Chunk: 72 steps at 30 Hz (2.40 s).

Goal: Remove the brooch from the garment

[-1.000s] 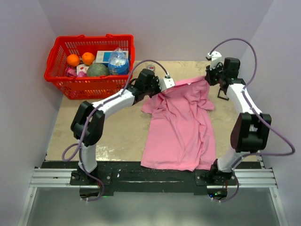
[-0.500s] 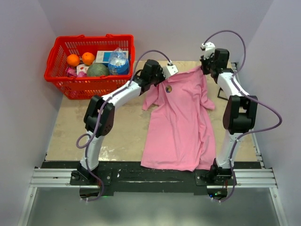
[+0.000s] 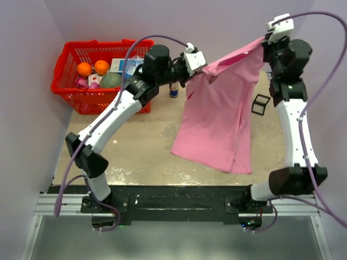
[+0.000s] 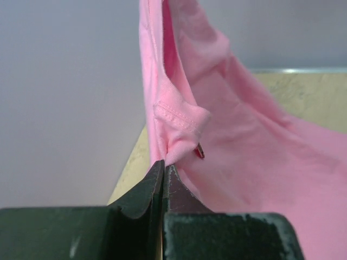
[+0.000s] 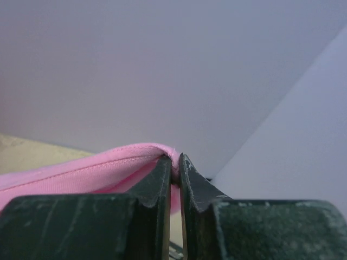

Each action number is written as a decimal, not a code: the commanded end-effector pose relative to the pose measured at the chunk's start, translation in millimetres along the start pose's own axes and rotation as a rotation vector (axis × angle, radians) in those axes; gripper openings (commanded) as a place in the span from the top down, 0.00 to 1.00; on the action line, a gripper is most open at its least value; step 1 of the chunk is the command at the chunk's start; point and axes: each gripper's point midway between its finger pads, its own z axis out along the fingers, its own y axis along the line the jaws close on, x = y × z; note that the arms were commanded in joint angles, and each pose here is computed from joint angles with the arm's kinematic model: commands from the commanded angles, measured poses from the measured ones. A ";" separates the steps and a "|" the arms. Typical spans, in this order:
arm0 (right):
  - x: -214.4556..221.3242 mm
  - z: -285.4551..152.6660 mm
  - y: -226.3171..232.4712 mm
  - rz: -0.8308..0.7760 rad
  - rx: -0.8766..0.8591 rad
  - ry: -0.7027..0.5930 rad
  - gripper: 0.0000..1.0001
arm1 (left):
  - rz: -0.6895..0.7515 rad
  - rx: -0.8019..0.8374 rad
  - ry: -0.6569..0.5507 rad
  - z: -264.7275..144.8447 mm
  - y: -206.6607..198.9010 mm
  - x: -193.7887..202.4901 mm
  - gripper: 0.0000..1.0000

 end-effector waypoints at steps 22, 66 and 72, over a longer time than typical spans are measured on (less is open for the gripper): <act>-244.9 -98.8 -83.2 0.030 0.149 -0.557 1.00 | -0.043 0.111 -0.457 -108.5 -80.5 -231.5 1.00; 192.3 -38.2 171.1 -0.260 -0.658 0.424 0.29 | -0.205 -0.149 0.722 -182.1 -75.7 263.3 0.18; 262.4 -23.7 116.3 -0.206 -0.594 0.594 0.27 | -0.261 -0.173 0.709 -163.1 -58.7 275.7 0.16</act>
